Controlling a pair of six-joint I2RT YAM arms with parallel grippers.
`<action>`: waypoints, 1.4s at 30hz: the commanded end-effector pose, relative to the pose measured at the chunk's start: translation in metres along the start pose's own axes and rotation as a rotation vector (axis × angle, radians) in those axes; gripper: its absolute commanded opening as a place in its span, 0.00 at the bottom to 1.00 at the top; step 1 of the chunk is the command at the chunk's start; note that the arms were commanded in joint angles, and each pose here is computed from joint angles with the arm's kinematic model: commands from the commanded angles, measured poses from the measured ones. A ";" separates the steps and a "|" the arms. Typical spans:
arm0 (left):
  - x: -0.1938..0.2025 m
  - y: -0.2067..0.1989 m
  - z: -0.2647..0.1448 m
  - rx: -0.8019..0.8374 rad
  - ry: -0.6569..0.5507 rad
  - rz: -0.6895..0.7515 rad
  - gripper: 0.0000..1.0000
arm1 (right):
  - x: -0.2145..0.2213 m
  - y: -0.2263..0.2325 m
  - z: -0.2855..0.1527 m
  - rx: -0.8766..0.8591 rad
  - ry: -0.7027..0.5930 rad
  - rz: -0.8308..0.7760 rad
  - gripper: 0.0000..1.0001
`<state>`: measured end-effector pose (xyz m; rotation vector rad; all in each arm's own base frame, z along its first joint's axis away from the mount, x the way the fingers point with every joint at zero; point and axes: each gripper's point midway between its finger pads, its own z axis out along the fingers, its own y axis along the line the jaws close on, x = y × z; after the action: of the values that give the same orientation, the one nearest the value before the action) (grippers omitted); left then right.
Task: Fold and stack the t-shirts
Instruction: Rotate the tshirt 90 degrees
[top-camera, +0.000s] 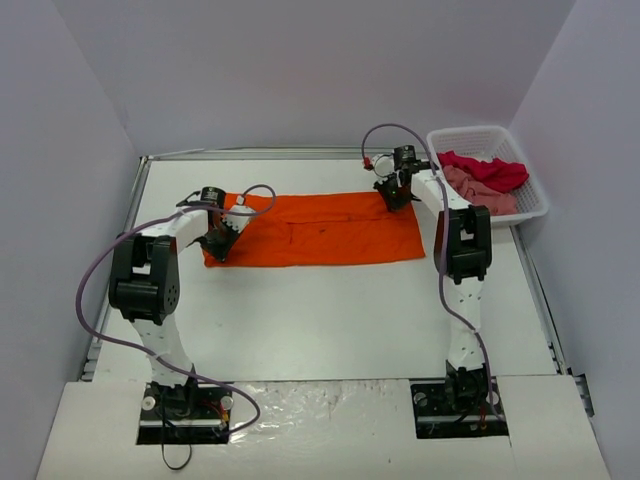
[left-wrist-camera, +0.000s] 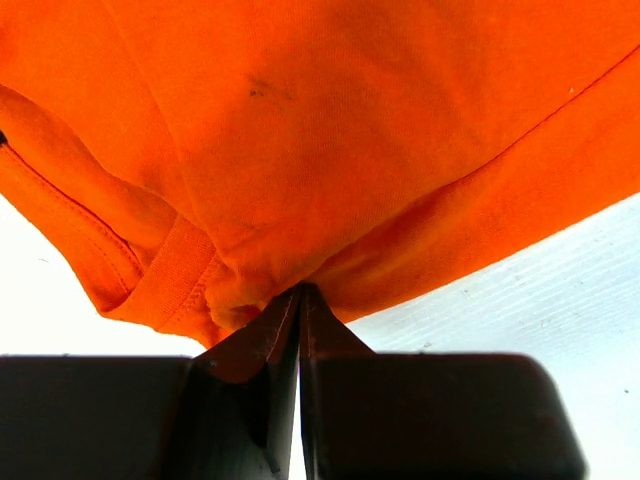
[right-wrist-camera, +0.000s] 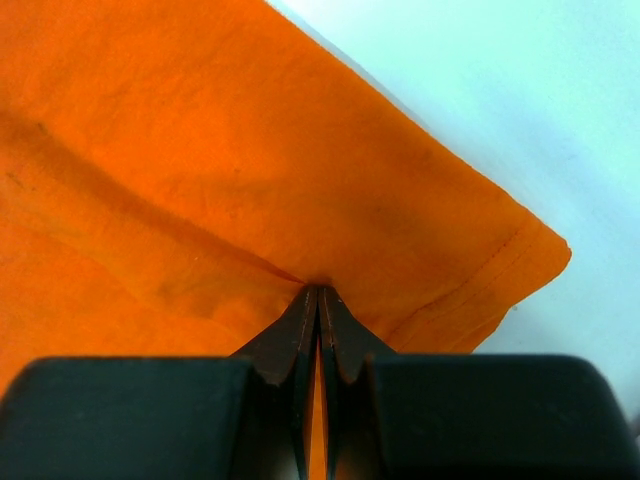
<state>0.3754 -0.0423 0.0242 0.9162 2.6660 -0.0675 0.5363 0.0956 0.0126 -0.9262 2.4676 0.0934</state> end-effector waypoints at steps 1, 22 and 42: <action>0.015 0.011 0.005 -0.046 0.057 -0.012 0.02 | 0.062 0.017 0.005 -0.071 0.170 0.018 0.00; -0.044 0.070 -0.004 -0.170 0.026 -0.017 0.02 | 0.111 0.057 -0.036 -0.121 0.258 -0.037 0.00; -0.138 0.106 -0.006 -0.276 -0.061 0.038 0.02 | 0.118 0.132 -0.061 -0.195 0.285 -0.156 0.00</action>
<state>0.5370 -0.0363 0.0596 0.8476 2.5332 0.2209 0.4017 0.1071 0.0091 -1.2111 2.5319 0.0774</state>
